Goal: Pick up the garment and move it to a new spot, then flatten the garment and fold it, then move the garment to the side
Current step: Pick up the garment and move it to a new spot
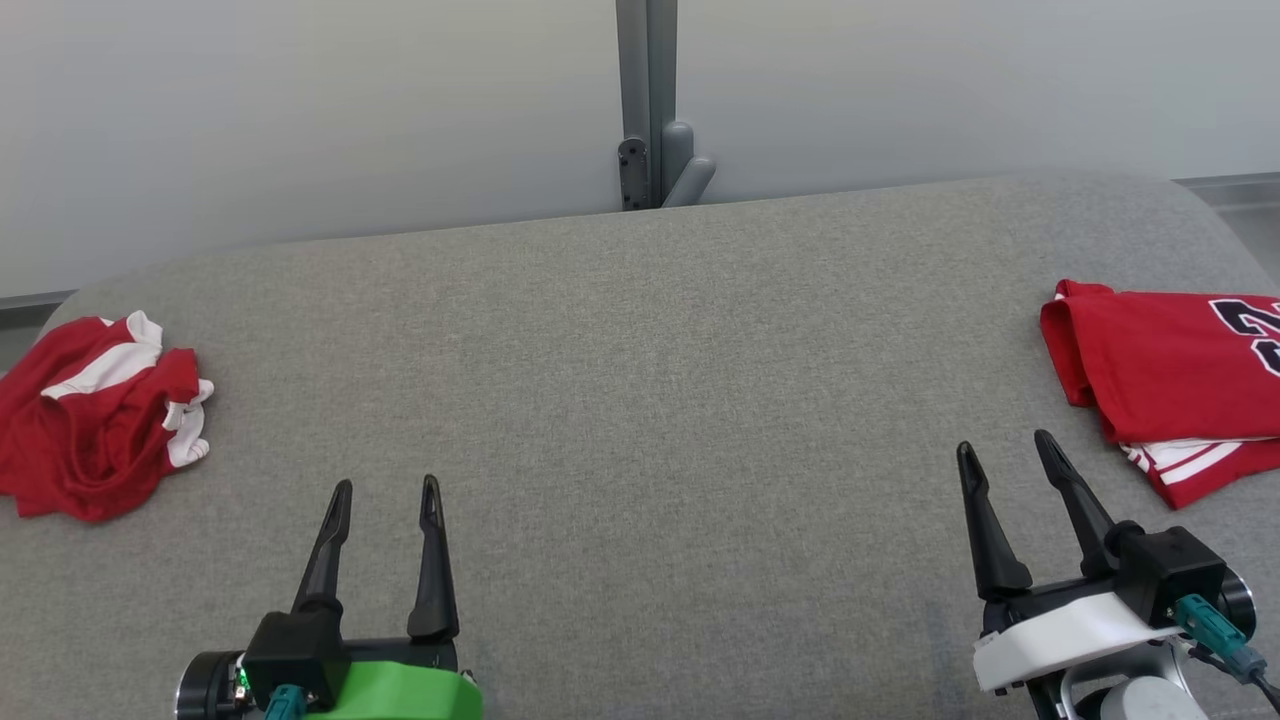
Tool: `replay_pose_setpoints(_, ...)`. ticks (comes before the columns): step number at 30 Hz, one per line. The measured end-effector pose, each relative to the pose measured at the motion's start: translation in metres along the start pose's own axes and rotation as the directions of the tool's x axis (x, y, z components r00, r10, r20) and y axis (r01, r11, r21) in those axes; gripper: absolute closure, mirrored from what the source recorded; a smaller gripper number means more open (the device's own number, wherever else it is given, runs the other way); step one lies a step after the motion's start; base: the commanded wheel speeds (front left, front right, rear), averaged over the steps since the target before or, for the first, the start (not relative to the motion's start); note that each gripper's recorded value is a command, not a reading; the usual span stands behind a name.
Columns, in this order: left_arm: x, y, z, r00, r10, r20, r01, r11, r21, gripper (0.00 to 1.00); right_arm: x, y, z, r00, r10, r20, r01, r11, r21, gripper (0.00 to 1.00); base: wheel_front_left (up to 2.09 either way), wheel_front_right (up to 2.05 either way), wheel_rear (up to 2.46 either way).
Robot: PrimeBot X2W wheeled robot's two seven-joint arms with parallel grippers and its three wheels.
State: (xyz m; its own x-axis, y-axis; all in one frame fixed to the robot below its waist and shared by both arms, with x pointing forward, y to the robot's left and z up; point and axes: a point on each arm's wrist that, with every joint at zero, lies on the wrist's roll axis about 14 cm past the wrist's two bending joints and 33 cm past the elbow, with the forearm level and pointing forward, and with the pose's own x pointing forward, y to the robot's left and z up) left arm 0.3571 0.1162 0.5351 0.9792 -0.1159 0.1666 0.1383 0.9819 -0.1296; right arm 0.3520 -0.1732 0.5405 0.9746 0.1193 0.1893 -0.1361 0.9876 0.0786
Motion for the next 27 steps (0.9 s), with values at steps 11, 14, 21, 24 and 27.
replay_pose_setpoints(11,-0.0028,0.002,-0.0039,1.0,0.006,-0.013,-0.006,1.0,0.008,0.0,-0.0009,-0.0013,-0.002,1.0,-0.012,-0.005,0.012,1.0,0.002,0.0,0.0,0.0,0.0)
replay_pose_setpoints(14,-0.003,0.0018,-0.0043,1.0,0.005,-0.014,-0.005,1.0,0.01,0.0,-0.0012,-0.0013,-0.0026,1.0,-0.013,-0.006,0.013,1.0,0.003,0.0,0.0,0.0,0.0)
replay_pose_setpoints(21,-0.0043,0.0022,-0.0049,1.0,0.007,-0.016,-0.007,1.0,0.01,0.0,-0.0011,-0.0006,-0.0034,1.0,-0.011,-0.009,0.011,1.0,0.003,0.0,0.0,0.0,0.0)
replay_pose_setpoints(24,-0.0054,0.0028,-0.0057,1.0,0.009,-0.019,-0.009,1.0,0.01,0.0,-0.0002,0.001,-0.0039,1.0,-0.008,-0.009,0.008,1.0,0.007,0.0,0.0,0.0,0.0)
replay_pose_setpoints(27,-0.0073,0.0044,-0.0065,1.0,0.014,-0.022,-0.014,1.0,0.014,0.0,0.0021,0.0033,-0.0039,1.0,-0.005,-0.007,0.005,1.0,0.017,0.0,0.0,0.0,0.0)
